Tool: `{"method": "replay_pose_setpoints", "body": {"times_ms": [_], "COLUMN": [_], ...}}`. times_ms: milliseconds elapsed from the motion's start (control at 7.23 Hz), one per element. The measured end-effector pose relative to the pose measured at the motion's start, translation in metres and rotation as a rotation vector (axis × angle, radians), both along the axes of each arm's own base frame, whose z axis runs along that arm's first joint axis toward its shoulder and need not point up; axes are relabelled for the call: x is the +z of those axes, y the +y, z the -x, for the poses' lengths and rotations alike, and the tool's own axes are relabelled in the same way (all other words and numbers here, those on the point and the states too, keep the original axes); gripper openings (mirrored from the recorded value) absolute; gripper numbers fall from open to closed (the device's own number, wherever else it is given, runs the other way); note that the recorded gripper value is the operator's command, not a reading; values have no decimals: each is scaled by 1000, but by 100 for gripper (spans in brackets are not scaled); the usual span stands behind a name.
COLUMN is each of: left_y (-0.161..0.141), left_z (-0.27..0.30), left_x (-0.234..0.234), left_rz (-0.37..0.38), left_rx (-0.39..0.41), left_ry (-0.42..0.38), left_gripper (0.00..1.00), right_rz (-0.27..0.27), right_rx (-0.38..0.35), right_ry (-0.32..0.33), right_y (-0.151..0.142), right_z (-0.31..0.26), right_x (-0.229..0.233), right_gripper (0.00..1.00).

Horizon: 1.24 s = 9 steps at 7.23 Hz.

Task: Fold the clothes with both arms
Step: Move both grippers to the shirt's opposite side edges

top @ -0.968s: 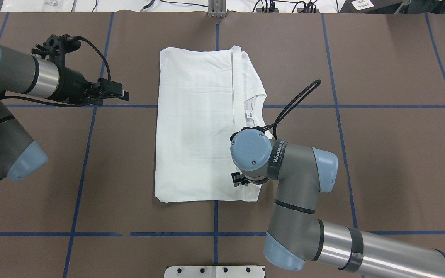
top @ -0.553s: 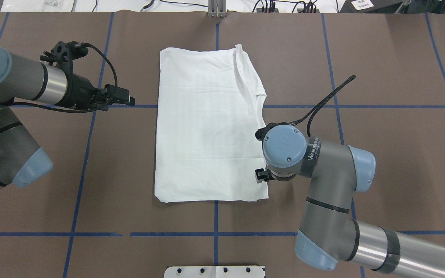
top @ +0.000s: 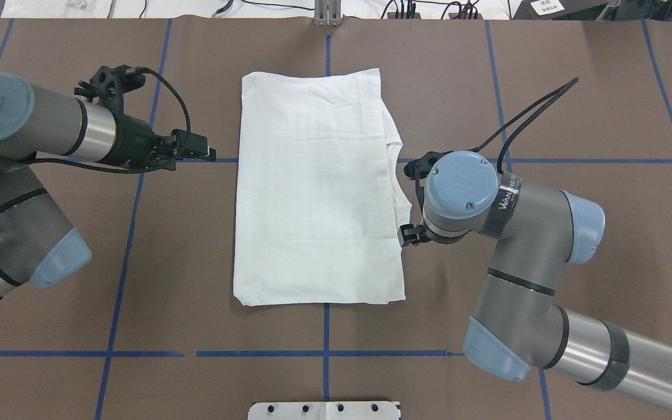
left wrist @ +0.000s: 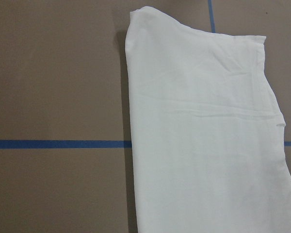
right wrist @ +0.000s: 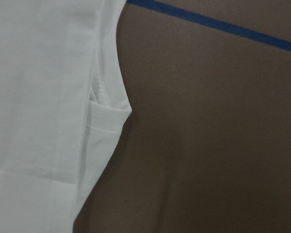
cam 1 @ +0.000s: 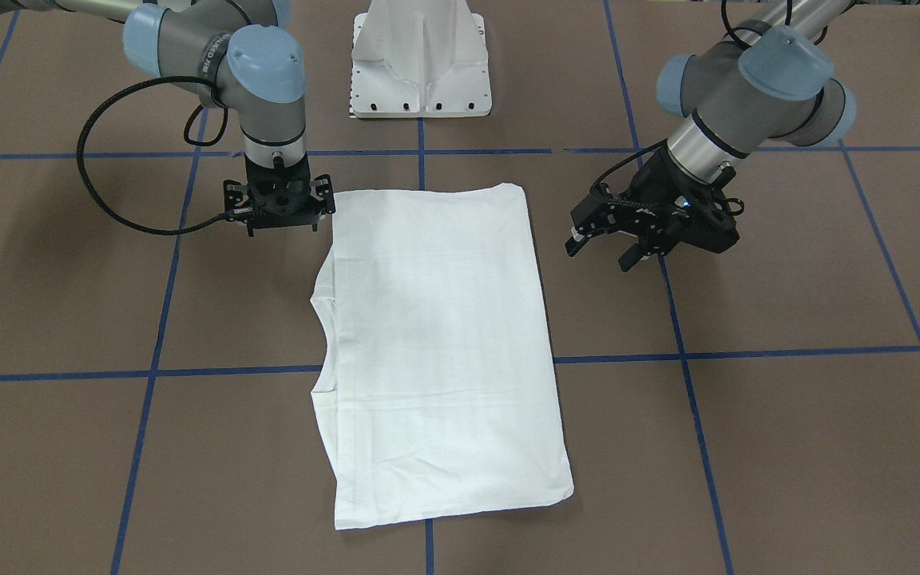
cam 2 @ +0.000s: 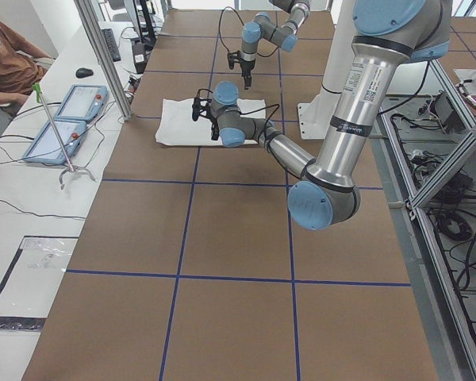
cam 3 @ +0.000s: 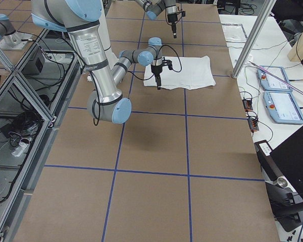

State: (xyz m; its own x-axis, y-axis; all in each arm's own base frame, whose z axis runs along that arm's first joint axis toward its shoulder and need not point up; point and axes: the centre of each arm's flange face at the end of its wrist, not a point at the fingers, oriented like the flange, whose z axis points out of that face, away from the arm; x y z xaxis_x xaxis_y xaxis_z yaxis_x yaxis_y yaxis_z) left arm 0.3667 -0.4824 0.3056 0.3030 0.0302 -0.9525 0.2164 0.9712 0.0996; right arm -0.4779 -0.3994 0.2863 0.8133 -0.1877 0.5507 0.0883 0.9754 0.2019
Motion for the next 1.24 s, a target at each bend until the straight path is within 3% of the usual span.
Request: {"method": "replay_pose_setpoints", "body": {"times_ms": [277,553,968,1245], "left_y": [33,85,121,133], "left_z": [-40,-98,-131,-143], "left_x": [-8,-11,-5,3], "left_rz": [162,314,444,472], "left_rx": [25,10,-25,-39], "left_ry": [44,62,35,-2], "left_gripper": [100,100,100,100], "right_rz": [-13,-3,23,27], "right_rx": [-8,-10,2,7], "right_ry": [-85,-149,-188,-191], "right_y": [3,16,26,26], "right_z": [-21,-45,-62,-64], "right_x": [-20,-32,-39,-39], "right_gripper": [100,100,100,100]}}
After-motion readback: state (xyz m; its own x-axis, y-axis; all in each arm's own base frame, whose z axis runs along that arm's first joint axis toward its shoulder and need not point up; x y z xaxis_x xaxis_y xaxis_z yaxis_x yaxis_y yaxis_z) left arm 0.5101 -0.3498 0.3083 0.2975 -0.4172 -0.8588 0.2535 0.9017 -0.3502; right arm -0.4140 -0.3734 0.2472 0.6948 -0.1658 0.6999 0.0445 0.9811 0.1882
